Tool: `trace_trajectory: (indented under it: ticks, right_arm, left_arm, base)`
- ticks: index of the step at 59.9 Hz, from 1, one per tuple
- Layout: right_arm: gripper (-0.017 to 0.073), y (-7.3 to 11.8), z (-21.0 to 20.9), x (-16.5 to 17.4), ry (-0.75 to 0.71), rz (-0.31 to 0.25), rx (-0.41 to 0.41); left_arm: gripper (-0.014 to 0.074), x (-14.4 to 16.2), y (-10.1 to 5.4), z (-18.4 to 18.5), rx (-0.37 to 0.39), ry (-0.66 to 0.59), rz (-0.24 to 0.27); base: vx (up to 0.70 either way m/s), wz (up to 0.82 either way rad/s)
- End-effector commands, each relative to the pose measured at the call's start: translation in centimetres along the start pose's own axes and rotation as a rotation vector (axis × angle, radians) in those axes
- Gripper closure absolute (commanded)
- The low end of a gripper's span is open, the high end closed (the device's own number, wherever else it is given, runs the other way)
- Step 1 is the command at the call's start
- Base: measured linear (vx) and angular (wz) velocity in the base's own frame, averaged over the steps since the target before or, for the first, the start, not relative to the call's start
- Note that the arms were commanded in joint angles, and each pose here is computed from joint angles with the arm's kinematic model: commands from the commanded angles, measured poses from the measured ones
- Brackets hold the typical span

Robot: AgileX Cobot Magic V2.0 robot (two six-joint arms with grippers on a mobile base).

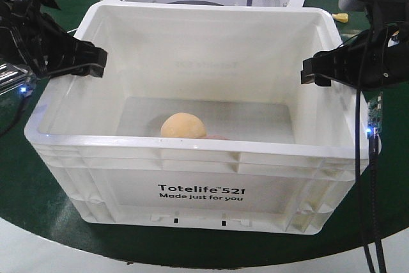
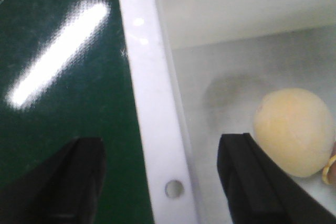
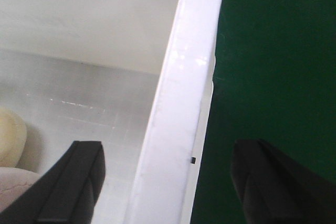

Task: Place moving items into box and shelve
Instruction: 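Move both grippers to the tote's side rims and grip them, then lift the tote by its rims with both grippers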

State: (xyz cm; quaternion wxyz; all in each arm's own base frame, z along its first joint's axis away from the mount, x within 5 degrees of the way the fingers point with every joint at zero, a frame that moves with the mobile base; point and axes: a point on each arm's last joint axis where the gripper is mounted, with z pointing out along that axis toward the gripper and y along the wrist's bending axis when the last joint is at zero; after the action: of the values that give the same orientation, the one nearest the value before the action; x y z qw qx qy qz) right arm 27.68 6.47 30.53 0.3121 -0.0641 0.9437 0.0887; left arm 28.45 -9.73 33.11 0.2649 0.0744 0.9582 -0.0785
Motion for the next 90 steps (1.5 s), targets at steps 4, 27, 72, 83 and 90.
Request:
trace_trajectory:
  ticks: [4,27,72,83,90]
  right_arm:
    - [0.0081,0.2,-1.0,-0.8,-0.054,0.011,-0.019]
    - [0.0575,0.6,-1.1,0.1,0.049,0.065,-0.06]
    - [0.0565,0.5,-2.2,-3.1,-0.322,-0.033,-0.033]
    - [0.0565,0.6,-4.3,-3.4,-0.417,-0.036,-0.034]
    - [0.0565,0.7,-5.6,-3.4,-0.452,-0.026,-0.043]
  left_arm:
    - [0.0148,-0.9,-0.3,-0.8,0.028,-0.064,-0.02]
    - [0.0554,-1.1,-0.7,-0.6,0.061,-0.076,-0.042]
    - [0.0601,-3.6,-1.6,-3.2,0.127,-0.439,0.032]
    - [0.0601,-3.6,-1.7,-5.3,0.148,-0.514,0.021]
    - [0.0601,-3.0,-1.8,-5.9,0.17,-0.483,0.004]
  base:
    - [0.0,0.0]
    - [0.0,0.0]
    - [0.0,0.0]
    - [0.0,0.0]
    - [0.0,0.0]
